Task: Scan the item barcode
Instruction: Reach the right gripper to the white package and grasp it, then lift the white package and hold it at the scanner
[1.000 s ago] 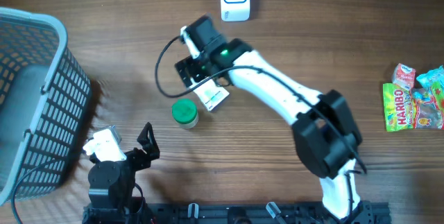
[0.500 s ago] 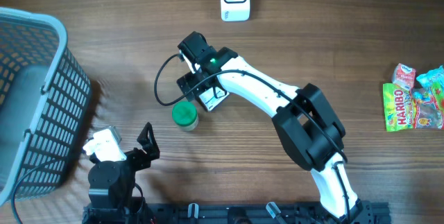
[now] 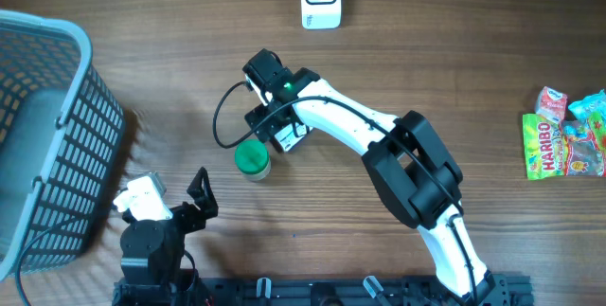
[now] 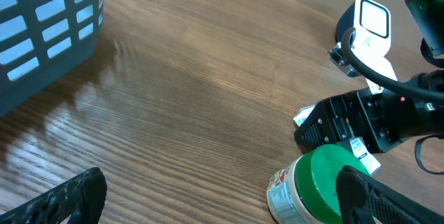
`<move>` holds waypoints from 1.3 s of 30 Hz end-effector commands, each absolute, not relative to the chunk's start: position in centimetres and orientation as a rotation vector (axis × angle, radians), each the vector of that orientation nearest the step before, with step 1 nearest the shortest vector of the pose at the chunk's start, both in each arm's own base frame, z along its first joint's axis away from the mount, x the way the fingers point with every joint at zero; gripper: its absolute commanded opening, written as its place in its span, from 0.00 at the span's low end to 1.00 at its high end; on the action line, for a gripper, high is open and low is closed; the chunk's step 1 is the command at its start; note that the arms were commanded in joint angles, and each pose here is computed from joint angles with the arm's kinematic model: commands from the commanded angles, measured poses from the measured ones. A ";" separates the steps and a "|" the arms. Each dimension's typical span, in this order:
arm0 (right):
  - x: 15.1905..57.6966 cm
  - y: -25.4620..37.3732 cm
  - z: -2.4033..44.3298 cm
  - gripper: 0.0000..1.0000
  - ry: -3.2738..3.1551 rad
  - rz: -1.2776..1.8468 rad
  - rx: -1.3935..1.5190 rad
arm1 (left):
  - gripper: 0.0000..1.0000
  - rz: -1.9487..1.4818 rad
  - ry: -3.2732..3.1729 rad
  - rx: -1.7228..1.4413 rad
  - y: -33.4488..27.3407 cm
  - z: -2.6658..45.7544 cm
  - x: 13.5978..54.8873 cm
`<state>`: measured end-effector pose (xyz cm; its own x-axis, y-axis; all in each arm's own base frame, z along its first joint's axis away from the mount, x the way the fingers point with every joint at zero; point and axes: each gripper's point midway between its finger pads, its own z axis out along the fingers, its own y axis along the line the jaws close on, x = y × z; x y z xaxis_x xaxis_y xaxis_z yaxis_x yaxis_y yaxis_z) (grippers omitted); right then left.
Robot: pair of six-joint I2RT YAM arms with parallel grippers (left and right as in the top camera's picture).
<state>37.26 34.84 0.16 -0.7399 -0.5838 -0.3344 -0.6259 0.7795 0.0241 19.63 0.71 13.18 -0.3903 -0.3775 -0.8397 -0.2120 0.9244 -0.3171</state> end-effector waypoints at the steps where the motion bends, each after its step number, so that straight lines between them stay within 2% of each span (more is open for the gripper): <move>1: 37.2 34.8 -2.0 0.82 2.684 0.174 -0.936 | 1.00 -0.208 1.983 -0.421 0.5 13.2 19.7; 2: 37.3 34.9 -1.9 0.79 2.681 0.182 -0.934 | 1.00 -0.208 1.983 -0.421 0.5 13.2 19.7; 5: 37.3 34.9 -1.9 0.78 2.683 0.182 -0.930 | 1.00 -0.208 1.983 -0.421 0.5 13.2 19.7; 9: 36.5 35.7 -1.4 0.73 2.726 0.293 -0.915 | 1.00 -0.208 1.983 -0.421 0.5 13.2 19.7; 14: 36.1 37.5 2.6 0.63 2.766 0.656 -0.910 | 1.00 -0.208 1.983 -0.421 0.5 13.2 19.7; 21: 36.2 34.9 6.9 0.60 2.832 1.099 -0.768 | 1.00 -0.208 1.983 -0.421 0.5 13.2 19.7; 26: 36.6 33.3 12.0 0.56 2.656 1.662 -0.685 | 1.00 -0.208 1.983 -0.421 0.5 13.2 19.7; 29: 36.8 32.1 14.6 0.57 2.528 1.894 -0.648 | 1.00 -0.208 1.983 -0.421 0.5 13.2 19.7; 39: 37.0 31.4 14.6 0.57 2.550 1.908 -0.601 | 1.00 -0.208 1.983 -0.421 0.5 13.2 19.7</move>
